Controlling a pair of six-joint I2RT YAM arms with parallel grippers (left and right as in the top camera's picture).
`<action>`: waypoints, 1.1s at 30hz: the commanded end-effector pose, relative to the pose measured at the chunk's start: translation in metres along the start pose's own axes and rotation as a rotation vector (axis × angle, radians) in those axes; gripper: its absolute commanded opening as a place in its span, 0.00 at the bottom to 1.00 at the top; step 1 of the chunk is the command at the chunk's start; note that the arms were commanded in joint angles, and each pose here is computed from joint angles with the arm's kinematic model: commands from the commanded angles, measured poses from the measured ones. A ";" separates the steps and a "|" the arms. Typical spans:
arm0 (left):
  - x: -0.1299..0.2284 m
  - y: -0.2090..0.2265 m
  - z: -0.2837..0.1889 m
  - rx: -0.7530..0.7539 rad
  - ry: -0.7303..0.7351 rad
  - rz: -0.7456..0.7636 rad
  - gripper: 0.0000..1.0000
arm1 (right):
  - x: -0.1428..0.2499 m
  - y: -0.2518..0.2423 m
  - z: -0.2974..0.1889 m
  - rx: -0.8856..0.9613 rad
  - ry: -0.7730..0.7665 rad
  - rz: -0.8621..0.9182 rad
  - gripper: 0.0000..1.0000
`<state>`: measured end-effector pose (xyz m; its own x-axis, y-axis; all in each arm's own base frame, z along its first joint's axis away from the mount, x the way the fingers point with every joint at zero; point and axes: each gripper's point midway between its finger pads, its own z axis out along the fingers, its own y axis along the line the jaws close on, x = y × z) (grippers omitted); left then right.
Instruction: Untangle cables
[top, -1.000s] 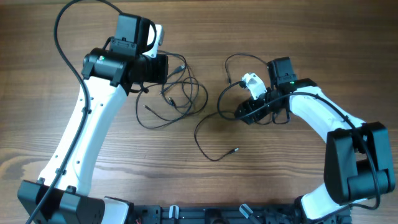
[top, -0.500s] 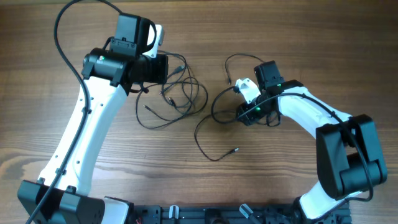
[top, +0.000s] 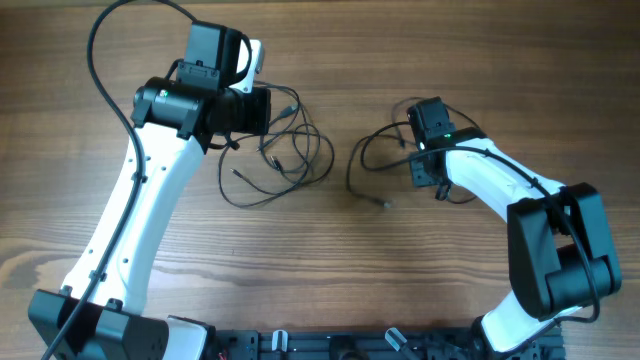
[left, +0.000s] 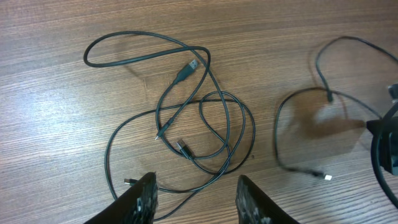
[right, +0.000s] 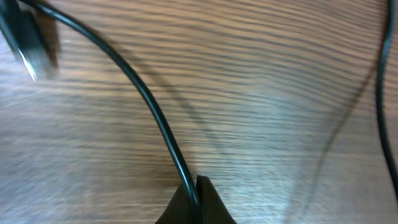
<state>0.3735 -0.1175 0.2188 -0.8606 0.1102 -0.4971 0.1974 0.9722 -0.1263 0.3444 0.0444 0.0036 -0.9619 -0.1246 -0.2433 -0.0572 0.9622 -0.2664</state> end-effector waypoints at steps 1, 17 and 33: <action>-0.008 -0.003 -0.013 0.016 -0.039 -0.008 0.43 | -0.007 -0.019 -0.001 0.115 -0.021 0.091 0.05; -0.008 -0.003 -0.013 0.016 -0.039 -0.008 0.44 | -0.034 0.023 -0.053 0.207 -0.109 -0.179 0.04; -0.014 0.002 -0.013 -0.012 -0.067 0.000 0.45 | -0.021 0.097 -0.089 0.199 -0.236 -0.302 0.05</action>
<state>0.3777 -0.1183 0.2214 -0.8506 0.1078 -0.5146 0.1993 0.9718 -0.1259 0.3239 0.1715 0.0596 -0.7976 -0.5309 -0.2862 -0.3402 0.7879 -0.5134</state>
